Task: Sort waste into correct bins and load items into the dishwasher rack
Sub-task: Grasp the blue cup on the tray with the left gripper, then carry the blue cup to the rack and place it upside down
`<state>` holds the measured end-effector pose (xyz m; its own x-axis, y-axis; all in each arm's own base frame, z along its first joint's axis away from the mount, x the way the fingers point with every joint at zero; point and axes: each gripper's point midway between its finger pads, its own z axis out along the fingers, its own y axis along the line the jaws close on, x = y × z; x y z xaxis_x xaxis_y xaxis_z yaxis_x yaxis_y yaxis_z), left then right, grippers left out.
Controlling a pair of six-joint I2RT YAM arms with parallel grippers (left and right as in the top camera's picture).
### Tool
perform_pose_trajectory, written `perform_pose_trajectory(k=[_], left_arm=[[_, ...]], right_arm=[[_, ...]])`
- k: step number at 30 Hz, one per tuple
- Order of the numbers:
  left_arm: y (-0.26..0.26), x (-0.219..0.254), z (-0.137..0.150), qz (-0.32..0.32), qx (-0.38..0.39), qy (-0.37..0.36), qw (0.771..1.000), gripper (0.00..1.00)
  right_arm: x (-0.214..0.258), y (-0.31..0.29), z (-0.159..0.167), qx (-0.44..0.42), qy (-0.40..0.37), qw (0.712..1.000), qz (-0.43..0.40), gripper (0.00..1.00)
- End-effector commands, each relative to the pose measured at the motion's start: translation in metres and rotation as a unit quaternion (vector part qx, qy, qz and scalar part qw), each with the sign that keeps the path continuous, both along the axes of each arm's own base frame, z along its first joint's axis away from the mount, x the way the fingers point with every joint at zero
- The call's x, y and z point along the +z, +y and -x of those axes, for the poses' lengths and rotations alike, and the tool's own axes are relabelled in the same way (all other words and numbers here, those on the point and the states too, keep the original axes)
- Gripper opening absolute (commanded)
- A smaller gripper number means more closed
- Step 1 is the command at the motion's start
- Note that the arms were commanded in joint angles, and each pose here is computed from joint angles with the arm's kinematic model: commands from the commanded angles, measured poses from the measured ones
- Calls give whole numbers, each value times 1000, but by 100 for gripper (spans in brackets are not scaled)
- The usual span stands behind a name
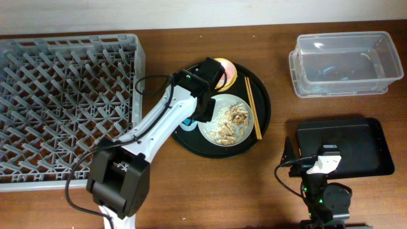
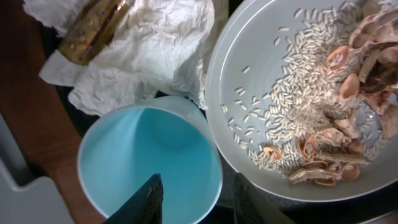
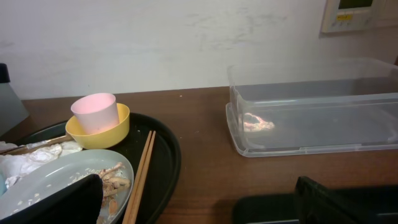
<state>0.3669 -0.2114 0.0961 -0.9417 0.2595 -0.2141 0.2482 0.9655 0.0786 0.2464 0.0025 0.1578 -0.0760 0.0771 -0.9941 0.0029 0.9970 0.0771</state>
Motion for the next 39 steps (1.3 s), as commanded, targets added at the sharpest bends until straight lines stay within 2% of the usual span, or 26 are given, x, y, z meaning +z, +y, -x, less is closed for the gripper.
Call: perform_pose_trajectory(k=[1,7,13,16,19,23,26,29,31,34,36,38,39], left_arm=[[-6,-9,1,13,16,15,1000,36],[-15,-26,7,6,6,33,999,36],[-14,-27,6,1,7,32,999,24],[-9,-27,3,-11,9,24,1000,22],[-9,-27,4,-11,9,24,1000,1],[-8,-25,5,-13,9,27,1000,1],[-6,3,-2,-8,16,21,1000,1],[19,72,-28,14,55,-10,998,1],[43,116,-50,55,78,-41,995,1],[73,156,-76,181,46,-58,981,1],[113,176,-97,304,44,-71,949,1],[150,192,-114,377,56,-103,919,1],[172,204,-123,435,55,-122,890,1]], right_arm=[[-3,-1,0,-5,3,1000,-1,98],[-3,-1,0,-5,3,1000,-1,98],[-3,-1,0,-5,3,1000,-1,98],[-3,-1,0,-5,3,1000,-1,98],[-3,-1,0,-5,3,1000,-1,98],[-3,-1,0,-5,3,1000,-1,98],[-3,-1,0,-5,3,1000,-1,98],[-3,-1,0,-5,3,1000,-1,98],[-3,-1,0,-5,3,1000,-1,98],[-3,-1,0,-5,3,1000,-1,98],[-3,-1,0,-5,3,1000,-1,98],[-3,-1,0,-5,3,1000,-1,98],[-3,-1,0,-5,3,1000,-1,98]])
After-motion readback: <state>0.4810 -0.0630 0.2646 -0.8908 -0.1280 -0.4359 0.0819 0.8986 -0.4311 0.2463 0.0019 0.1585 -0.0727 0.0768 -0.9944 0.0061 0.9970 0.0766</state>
